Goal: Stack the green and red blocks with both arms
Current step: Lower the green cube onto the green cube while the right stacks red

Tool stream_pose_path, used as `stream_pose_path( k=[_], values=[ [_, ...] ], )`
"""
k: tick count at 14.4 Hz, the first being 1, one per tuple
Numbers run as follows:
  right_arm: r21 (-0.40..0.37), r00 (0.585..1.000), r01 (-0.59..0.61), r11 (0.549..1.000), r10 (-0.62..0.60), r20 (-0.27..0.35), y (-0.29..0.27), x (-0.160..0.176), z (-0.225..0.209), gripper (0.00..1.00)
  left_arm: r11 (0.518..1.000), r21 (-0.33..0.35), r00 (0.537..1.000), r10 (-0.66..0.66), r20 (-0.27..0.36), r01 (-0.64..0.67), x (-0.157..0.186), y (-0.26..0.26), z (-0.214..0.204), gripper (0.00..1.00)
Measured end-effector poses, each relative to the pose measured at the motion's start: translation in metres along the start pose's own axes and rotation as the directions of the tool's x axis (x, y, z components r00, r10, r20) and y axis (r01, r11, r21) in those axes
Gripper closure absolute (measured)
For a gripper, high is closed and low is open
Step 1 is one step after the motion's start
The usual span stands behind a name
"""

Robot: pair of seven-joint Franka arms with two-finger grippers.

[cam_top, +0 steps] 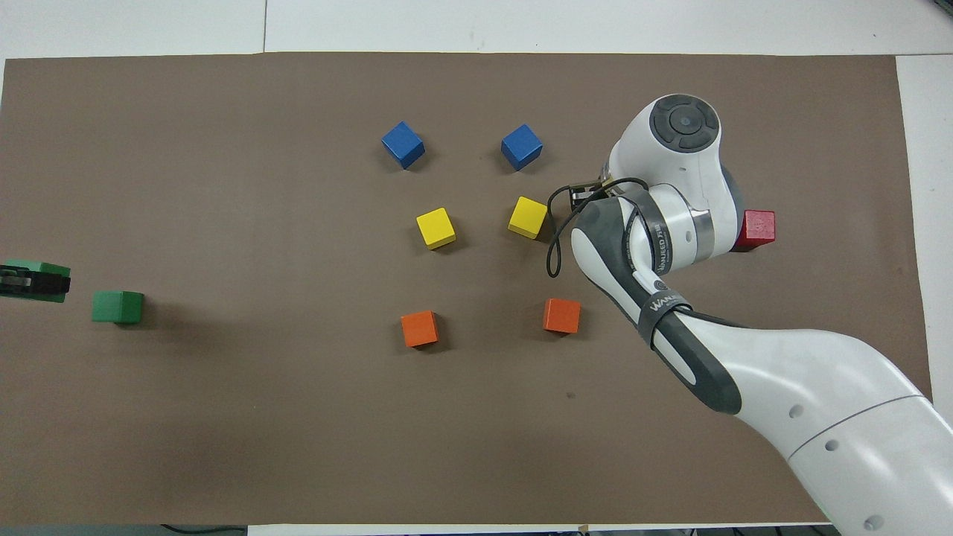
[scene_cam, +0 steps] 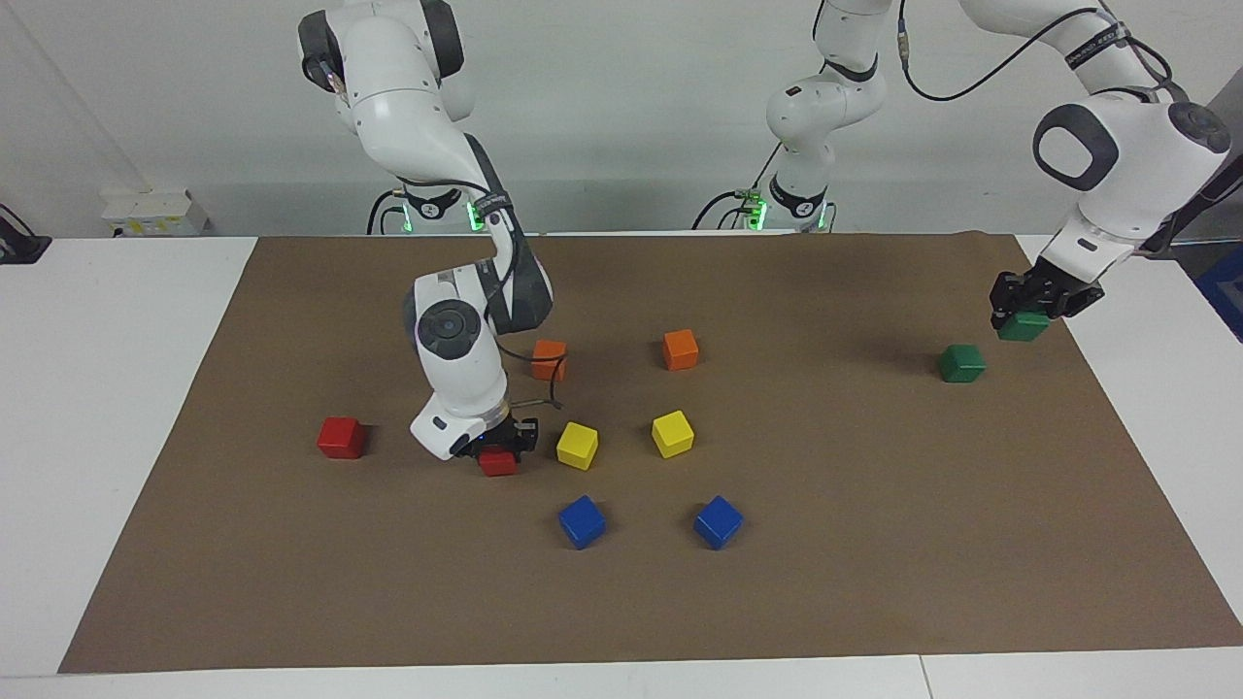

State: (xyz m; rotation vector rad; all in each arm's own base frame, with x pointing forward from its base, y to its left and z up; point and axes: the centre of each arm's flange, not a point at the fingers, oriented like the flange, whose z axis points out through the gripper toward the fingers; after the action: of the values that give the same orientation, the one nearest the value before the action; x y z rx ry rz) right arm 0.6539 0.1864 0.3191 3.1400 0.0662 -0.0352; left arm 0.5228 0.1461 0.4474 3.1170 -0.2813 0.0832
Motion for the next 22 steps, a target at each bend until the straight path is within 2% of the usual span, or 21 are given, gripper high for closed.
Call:
stream_pose_path(
  k=[3,6,9,14,18,22],
  values=[
    [0.006,0.999,-0.027,1.000,0.027,-0.030,0.021,-0.002,-0.066,0.45,1.000,0.019,0.999,-0.001,-0.032,0.001,-0.012,0.005,0.035,0.45],
    [0.007,0.999,-0.020,1.000,0.021,-0.039,0.075,-0.016,-0.130,0.45,1.000,0.031,0.999,-0.003,-0.052,0.005,-0.020,0.007,0.056,0.45],
    [0.006,0.999,0.016,1.000,-0.016,-0.037,0.130,-0.030,-0.164,0.45,0.999,0.040,0.998,-0.005,-0.067,0.007,-0.025,0.009,0.067,0.45],
    [0.004,0.997,0.076,0.997,-0.075,-0.021,0.186,-0.036,-0.154,0.45,0.999,0.052,0.996,-0.008,-0.090,0.013,-0.030,0.009,0.080,0.45],
    [-0.004,0.994,0.087,0.996,-0.087,-0.069,0.207,-0.039,-0.131,0.45,0.999,0.042,0.995,-0.030,-0.092,0.034,-0.034,0.005,0.093,0.45],
    [-0.005,0.995,0.059,0.998,-0.059,-0.074,0.225,-0.045,-0.115,0.45,0.998,0.034,0.995,-0.055,-0.089,0.058,-0.036,-0.001,0.097,0.45]
  ],
)
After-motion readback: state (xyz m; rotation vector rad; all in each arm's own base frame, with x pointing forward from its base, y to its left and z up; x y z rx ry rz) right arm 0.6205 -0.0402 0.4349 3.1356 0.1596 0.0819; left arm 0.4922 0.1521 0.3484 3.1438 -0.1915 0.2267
